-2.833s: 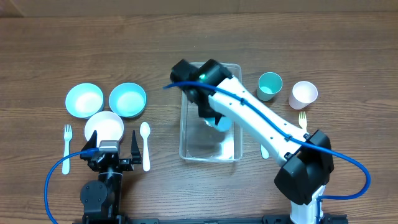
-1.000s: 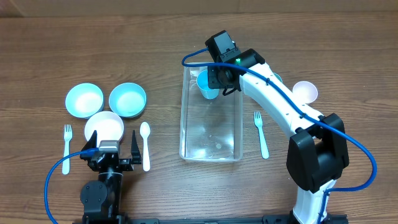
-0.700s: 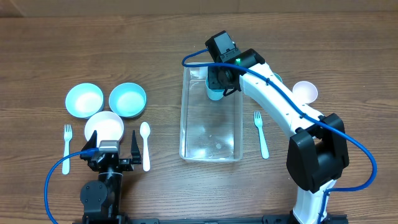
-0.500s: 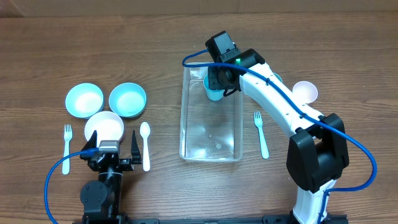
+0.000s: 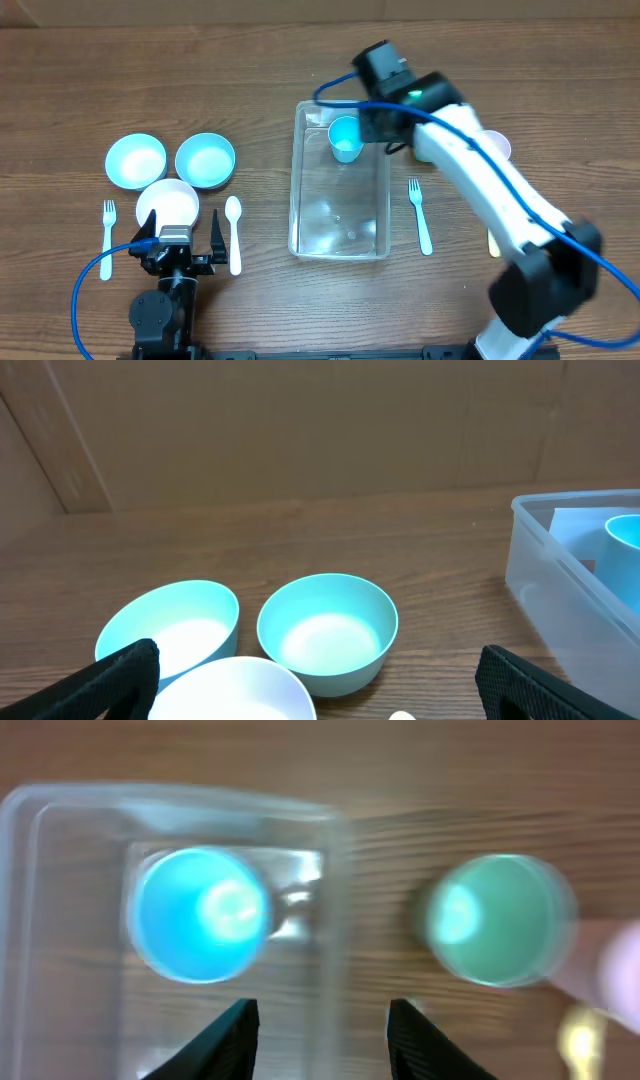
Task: Pack container
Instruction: 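Move right gripper to the pink cup and grasp its rim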
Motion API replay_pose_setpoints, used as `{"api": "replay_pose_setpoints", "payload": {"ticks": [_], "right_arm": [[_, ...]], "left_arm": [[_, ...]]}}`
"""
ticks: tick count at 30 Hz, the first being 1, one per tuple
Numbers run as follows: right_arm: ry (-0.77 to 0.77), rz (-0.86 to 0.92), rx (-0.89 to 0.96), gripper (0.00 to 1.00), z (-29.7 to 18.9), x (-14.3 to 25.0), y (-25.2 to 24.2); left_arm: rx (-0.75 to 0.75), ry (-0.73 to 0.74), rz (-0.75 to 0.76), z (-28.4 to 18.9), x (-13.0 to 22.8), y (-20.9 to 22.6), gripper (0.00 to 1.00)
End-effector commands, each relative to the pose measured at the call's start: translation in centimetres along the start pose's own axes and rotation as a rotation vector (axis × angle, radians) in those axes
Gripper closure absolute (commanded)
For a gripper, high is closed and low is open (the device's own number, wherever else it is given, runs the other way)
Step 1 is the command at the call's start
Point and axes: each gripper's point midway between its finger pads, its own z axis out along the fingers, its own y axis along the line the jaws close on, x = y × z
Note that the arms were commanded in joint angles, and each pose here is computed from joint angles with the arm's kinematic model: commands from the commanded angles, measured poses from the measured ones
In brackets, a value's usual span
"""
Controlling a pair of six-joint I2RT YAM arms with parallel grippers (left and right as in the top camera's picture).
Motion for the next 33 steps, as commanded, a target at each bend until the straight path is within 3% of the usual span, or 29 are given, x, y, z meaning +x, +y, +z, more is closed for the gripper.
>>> {"api": "replay_pose_setpoints", "payload": {"ticks": [1, 8, 12, 26, 33], "right_arm": [[0.024, 0.106, 0.119, 0.58, -0.4, -0.4, -6.3], [0.116, 0.416, 0.085, 0.61, 0.8, 0.1, -16.7], [0.132, 0.478, 0.098, 0.63, 1.0, 0.7, -20.4], [0.21, 0.482, 0.07, 0.68, 8.0, 6.1, -22.7], [0.174, 0.485, 0.014, 0.69, 9.3, 5.7, -21.9]], "left_arm": [[0.006, -0.007, 0.019, 0.0, 0.0, 0.0, 0.0], [0.006, -0.007, 0.019, 0.0, 0.0, 0.0, 0.0], [0.006, -0.007, 0.019, 0.0, 0.0, 0.0, 0.0], [0.006, -0.007, 0.019, 0.0, 0.0, 0.0, 0.0], [0.006, -0.007, 0.019, 0.0, 0.0, 0.0, 0.0]]}}
